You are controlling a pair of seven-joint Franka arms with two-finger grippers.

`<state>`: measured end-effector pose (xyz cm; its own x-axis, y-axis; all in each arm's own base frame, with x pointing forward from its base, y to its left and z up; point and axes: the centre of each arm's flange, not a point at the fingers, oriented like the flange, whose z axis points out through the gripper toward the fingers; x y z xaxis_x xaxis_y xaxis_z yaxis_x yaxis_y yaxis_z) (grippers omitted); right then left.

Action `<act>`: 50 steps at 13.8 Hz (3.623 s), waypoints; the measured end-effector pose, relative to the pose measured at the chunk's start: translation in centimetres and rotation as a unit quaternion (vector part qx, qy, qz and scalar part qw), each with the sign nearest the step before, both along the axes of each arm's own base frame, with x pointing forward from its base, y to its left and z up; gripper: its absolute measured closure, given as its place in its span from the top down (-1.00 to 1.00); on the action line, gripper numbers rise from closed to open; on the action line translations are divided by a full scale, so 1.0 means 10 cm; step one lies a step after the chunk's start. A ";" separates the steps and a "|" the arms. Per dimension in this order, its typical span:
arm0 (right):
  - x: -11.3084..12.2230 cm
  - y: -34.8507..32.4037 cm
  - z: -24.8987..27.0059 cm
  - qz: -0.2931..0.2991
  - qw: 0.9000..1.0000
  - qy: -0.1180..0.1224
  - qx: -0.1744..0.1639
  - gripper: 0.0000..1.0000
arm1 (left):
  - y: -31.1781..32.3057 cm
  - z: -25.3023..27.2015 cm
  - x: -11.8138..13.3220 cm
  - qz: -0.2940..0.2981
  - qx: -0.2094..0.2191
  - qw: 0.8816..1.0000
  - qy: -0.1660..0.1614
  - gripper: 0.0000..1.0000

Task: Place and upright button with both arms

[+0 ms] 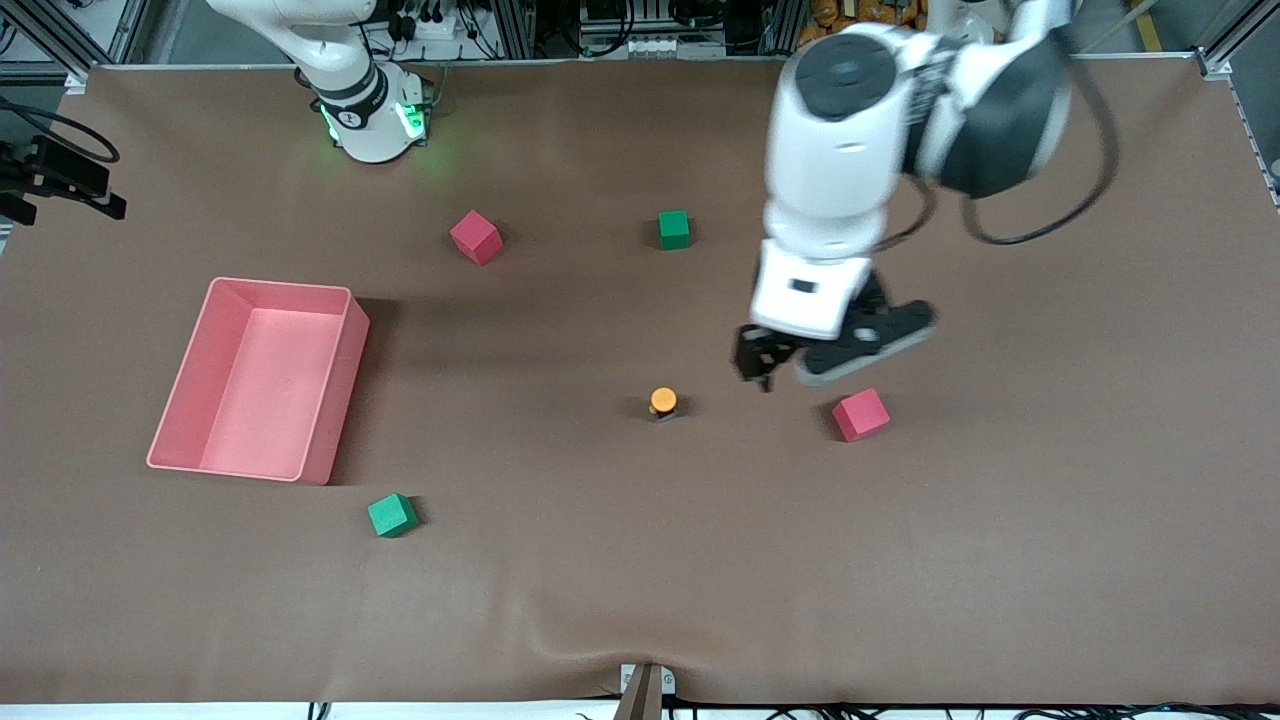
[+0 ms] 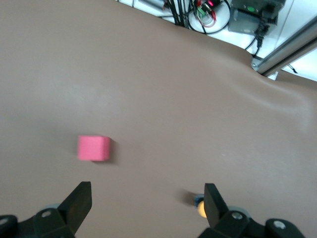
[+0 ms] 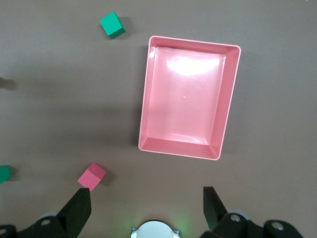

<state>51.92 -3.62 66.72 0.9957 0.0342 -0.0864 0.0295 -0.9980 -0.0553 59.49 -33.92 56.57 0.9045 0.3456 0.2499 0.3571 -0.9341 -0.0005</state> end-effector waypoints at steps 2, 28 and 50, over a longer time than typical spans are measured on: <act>0.00 0.01 0.00 0.001 1.000 0.000 -0.002 1.00 | 0.53 0.25 0.09 -0.033 0.012 0.999 0.015 1.00; 0.00 0.00 0.00 0.001 1.000 -0.001 -0.004 1.00 | 2.87 0.72 -0.22 -0.147 -0.037 0.979 0.138 1.00; 0.00 -0.01 0.00 -0.001 1.000 -0.001 -0.004 1.00 | 2.79 0.82 -0.23 -0.159 -0.037 0.979 0.121 1.00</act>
<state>51.94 -3.74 66.73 0.9959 0.0321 -0.0850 0.0281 -0.9985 -0.0478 57.20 -5.99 64.74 0.9990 0.0456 -0.0007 0.0456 -0.9987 0.0217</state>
